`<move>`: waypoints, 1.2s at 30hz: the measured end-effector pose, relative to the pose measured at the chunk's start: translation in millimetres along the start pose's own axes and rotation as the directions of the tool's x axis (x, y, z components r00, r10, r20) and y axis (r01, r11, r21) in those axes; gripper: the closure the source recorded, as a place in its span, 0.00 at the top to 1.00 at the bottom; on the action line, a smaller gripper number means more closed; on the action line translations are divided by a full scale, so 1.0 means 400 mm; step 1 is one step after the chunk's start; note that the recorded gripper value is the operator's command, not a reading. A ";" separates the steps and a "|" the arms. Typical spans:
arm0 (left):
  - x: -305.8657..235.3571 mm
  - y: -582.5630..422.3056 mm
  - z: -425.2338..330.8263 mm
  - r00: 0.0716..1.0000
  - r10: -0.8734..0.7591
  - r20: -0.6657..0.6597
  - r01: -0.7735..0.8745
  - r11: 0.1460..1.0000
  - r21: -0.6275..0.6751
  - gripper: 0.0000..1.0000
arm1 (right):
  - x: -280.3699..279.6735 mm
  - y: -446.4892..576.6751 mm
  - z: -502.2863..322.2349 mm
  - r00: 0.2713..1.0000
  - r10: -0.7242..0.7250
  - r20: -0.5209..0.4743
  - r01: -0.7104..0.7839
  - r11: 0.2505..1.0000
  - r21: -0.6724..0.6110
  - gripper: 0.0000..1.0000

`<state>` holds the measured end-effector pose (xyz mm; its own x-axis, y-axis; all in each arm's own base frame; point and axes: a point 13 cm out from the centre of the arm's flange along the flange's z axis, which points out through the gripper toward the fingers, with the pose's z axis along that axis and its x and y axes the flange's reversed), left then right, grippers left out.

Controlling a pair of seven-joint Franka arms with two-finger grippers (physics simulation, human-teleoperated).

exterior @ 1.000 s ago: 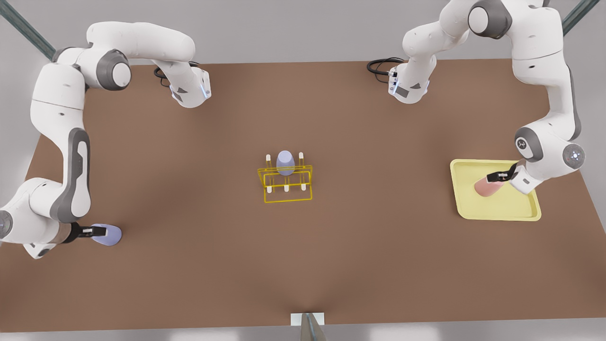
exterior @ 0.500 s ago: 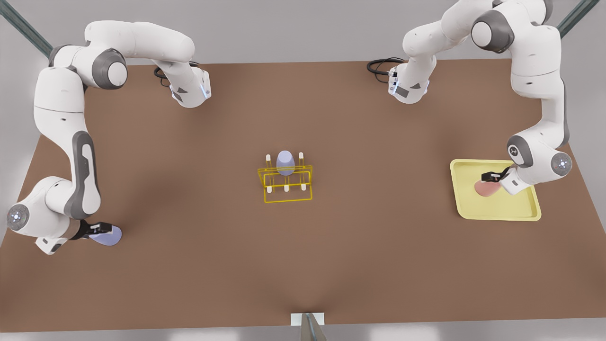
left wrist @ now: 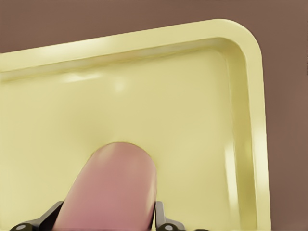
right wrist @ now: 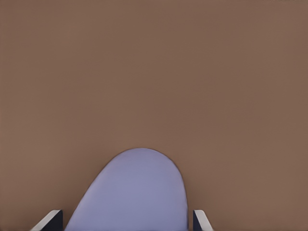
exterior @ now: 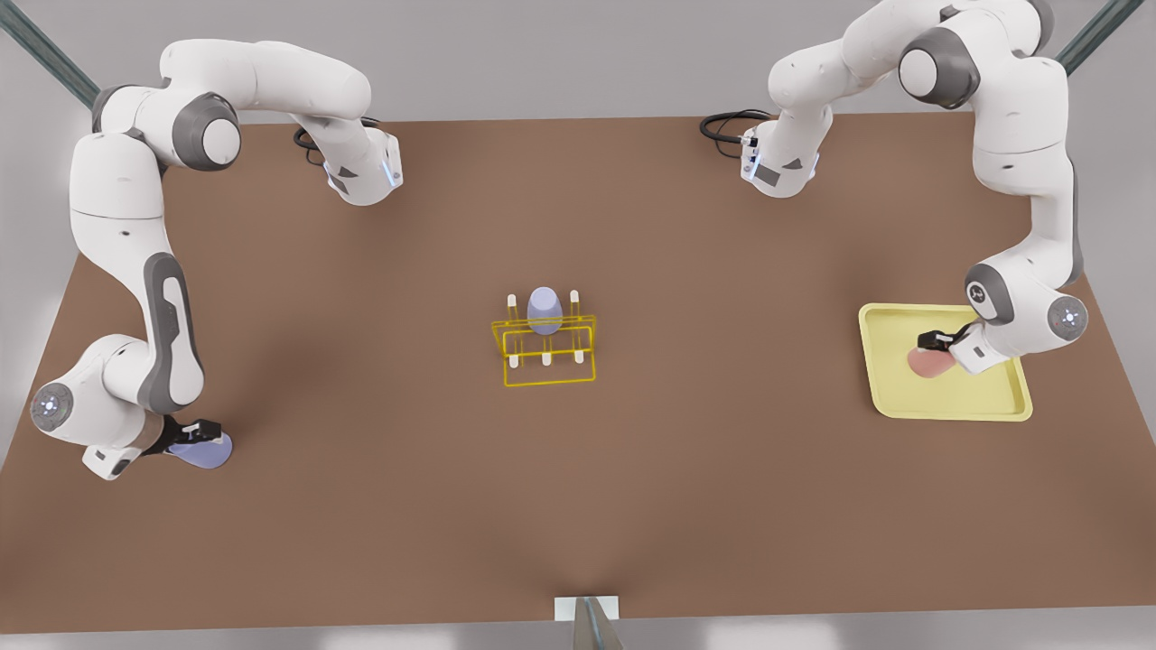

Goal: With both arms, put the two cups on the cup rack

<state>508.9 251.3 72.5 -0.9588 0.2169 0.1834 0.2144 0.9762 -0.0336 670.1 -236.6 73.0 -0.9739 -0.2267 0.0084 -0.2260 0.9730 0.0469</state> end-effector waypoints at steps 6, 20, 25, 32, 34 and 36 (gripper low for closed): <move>-0.011 -0.006 -0.054 1.000 0.019 0.020 -0.019 1.000 -0.012 0.83 | -0.003 0.001 0.006 1.000 -0.015 0.004 0.015 1.000 0.001 0.99; -0.147 -0.212 -0.245 0.997 0.074 0.030 -0.074 0.997 0.028 0.83 | -0.015 0.018 -0.002 0.999 -0.047 0.010 0.047 0.999 -0.003 0.83; -0.282 -0.483 -0.299 0.992 0.109 0.062 -0.115 0.988 0.103 0.83 | -0.053 0.081 -0.021 0.996 -0.083 0.024 0.084 0.996 -0.028 0.83; -0.499 -1.101 -0.458 0.983 0.118 0.138 -0.151 0.952 0.266 0.83 | -0.151 0.287 -0.079 0.982 -0.172 0.075 0.180 0.977 -0.114 0.83; -0.513 -1.221 -0.481 0.990 0.068 0.122 -0.102 0.948 0.301 0.83 | -0.173 0.364 -0.086 0.978 -0.189 0.087 0.201 0.967 -0.159 0.83; -0.528 -1.308 -0.494 0.995 0.001 0.098 -0.033 0.943 0.331 0.83 | -0.192 0.449 -0.086 0.974 -0.204 0.095 0.220 0.953 -0.206 0.83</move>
<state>636.1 -306.8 245.5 -0.9723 0.2172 0.0859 0.1725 0.9156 -0.3632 705.0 -45.9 115.1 -0.9045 -0.4156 -0.0961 -0.4260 0.8687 0.2526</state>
